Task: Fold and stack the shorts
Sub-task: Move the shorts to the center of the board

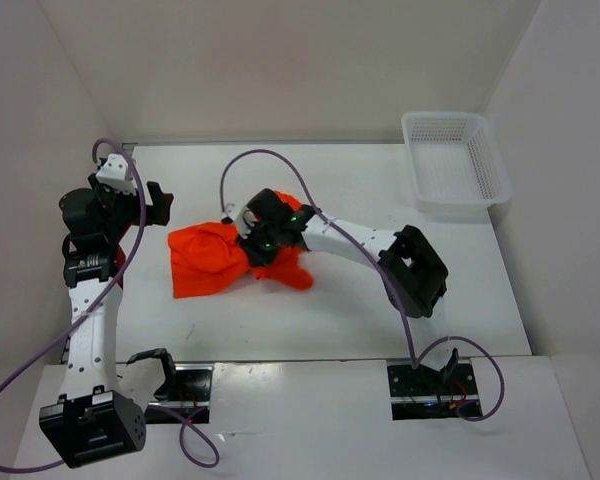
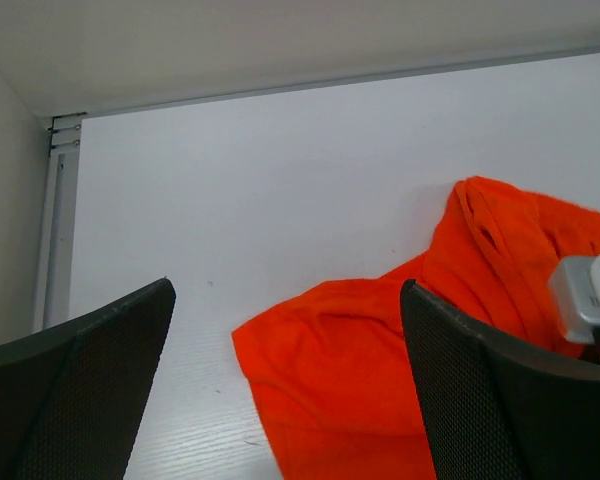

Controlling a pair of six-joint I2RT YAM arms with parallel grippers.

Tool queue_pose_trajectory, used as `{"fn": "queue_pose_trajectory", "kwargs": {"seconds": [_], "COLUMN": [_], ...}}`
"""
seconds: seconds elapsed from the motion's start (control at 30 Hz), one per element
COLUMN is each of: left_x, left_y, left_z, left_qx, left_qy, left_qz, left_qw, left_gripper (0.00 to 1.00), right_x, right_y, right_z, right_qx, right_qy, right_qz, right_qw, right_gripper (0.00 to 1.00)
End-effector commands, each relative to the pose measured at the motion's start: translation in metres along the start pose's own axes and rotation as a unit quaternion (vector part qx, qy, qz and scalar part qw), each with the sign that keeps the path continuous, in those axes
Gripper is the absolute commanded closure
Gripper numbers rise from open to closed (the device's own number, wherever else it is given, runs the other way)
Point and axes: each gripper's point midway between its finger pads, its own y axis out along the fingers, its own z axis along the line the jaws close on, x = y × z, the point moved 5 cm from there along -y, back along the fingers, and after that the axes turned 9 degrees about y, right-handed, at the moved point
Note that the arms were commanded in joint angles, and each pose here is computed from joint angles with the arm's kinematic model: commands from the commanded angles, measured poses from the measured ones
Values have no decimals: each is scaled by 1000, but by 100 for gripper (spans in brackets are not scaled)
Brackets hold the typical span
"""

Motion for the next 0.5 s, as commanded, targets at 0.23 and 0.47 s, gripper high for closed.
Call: {"fn": "queue_pose_trajectory", "kwargs": {"seconds": [0.23, 0.47], "left_x": [17, -20], "left_y": [-1, -12], "left_z": [4, -30], "left_qx": [6, -82], "left_qy": [16, -34], "left_qz": [-32, 52], "left_qw": [999, 995], "left_gripper": [0, 0], "right_x": [128, 30], "right_y": [-64, -85], "right_z": [60, -3], "right_qx": [56, -28], "right_qy": [-43, -24], "right_qz": [-169, -77], "right_qw": [983, 996], "right_gripper": [7, 12]}}
